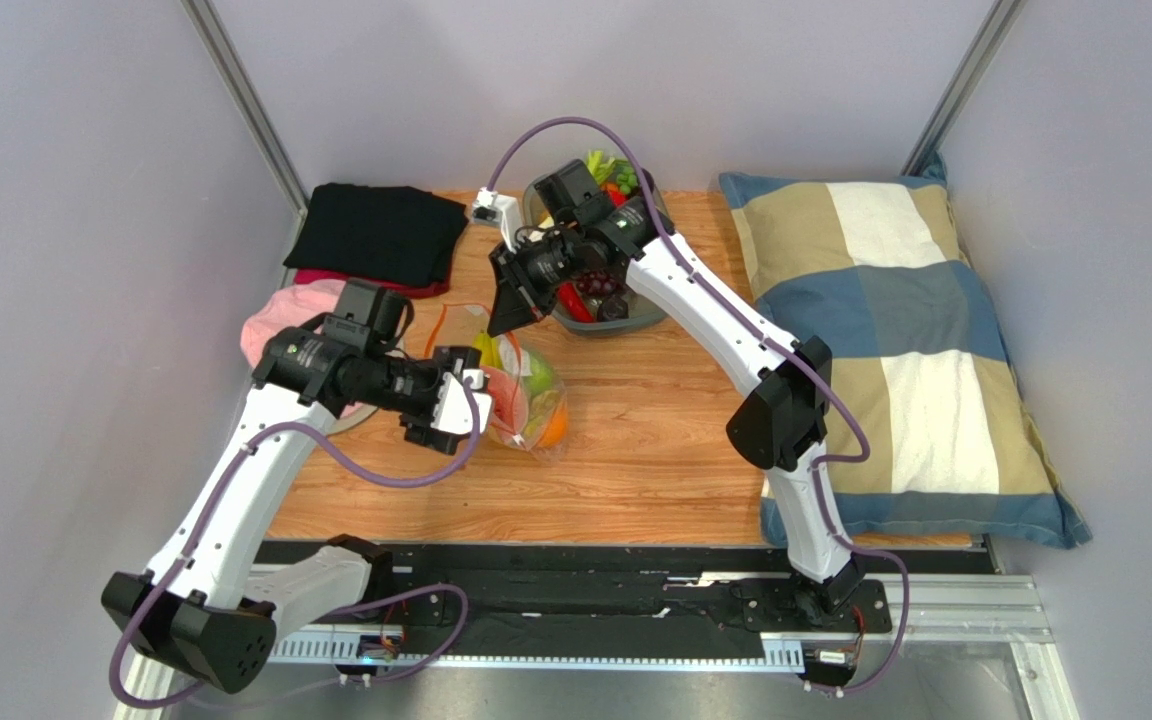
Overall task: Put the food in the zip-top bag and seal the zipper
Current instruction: Zip the zipper food storage bag at the center of the board.
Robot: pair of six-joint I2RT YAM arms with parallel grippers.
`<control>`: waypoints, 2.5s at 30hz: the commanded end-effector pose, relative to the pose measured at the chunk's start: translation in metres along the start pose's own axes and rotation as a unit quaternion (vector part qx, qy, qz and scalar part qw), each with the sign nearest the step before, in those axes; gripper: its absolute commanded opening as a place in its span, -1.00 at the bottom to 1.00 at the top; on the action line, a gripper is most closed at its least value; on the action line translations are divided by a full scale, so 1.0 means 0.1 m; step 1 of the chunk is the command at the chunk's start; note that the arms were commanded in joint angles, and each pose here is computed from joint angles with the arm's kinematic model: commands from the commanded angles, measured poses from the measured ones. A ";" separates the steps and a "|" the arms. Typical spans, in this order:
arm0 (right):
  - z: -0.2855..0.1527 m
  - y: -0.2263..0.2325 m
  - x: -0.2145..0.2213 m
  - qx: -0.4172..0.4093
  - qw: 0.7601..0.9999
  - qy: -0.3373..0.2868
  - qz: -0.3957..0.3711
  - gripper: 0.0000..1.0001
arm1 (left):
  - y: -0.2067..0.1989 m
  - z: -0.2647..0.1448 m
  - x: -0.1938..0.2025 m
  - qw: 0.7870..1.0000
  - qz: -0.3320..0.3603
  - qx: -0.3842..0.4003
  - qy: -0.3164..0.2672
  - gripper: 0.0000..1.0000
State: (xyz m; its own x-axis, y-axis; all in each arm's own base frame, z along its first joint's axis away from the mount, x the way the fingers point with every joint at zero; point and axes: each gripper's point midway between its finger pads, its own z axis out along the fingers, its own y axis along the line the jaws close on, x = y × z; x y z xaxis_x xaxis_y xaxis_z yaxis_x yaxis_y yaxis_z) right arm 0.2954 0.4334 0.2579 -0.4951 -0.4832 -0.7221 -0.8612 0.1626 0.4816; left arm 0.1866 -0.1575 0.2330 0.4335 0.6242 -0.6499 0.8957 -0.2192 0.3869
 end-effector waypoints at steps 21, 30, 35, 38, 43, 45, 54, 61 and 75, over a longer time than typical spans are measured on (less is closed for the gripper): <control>-1.59 -0.35 -0.20 0.146 0.976 -0.162 -0.027 0.66 | 0.29 0.36 -0.44 0.971 -0.209 -0.024 -0.110 -1.00; -1.66 0.15 0.73 0.165 0.962 -0.175 -0.125 0.68 | 0.58 0.46 -0.49 0.944 -0.304 -0.038 -0.125 -1.00; -1.42 0.43 0.85 0.155 0.956 -0.173 -0.182 0.70 | 0.68 0.49 -0.54 0.939 -0.314 -0.044 -0.132 -1.00; -1.30 0.49 0.85 0.147 0.953 -0.176 -0.196 0.68 | 0.76 0.51 -0.58 0.932 -0.332 -0.051 -0.138 -1.00; -1.20 0.54 0.81 0.137 0.949 -0.173 -0.225 0.63 | 0.78 0.54 -0.61 0.929 -0.339 -0.052 -0.139 -1.00; -1.15 0.48 0.81 0.143 0.948 -0.172 -0.228 0.56 | 0.77 0.52 -0.62 0.929 -0.337 -0.054 -0.143 -1.00; -1.00 0.15 0.78 0.182 0.925 -0.178 -0.283 0.40 | 0.73 0.49 -0.63 0.931 -0.328 -0.062 -0.148 -1.00; -0.95 0.13 0.61 0.177 0.917 -0.209 -0.289 0.17 | 0.72 0.50 -0.62 0.934 -0.319 -0.062 -0.147 -1.00; -0.91 0.13 0.74 0.167 0.920 -0.191 -0.298 -1.00 | 0.79 0.32 -0.70 0.948 -0.274 -0.086 -0.140 -0.42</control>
State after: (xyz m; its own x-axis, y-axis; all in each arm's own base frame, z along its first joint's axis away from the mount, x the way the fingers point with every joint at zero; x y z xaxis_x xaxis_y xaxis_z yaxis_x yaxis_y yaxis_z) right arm 0.2581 0.3198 0.2321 0.0238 -0.2849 -0.9583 -0.9586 0.2655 -0.1028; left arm 0.2331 -0.2439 0.2513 -0.2095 0.4049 -0.8901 0.9601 0.2574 -0.1089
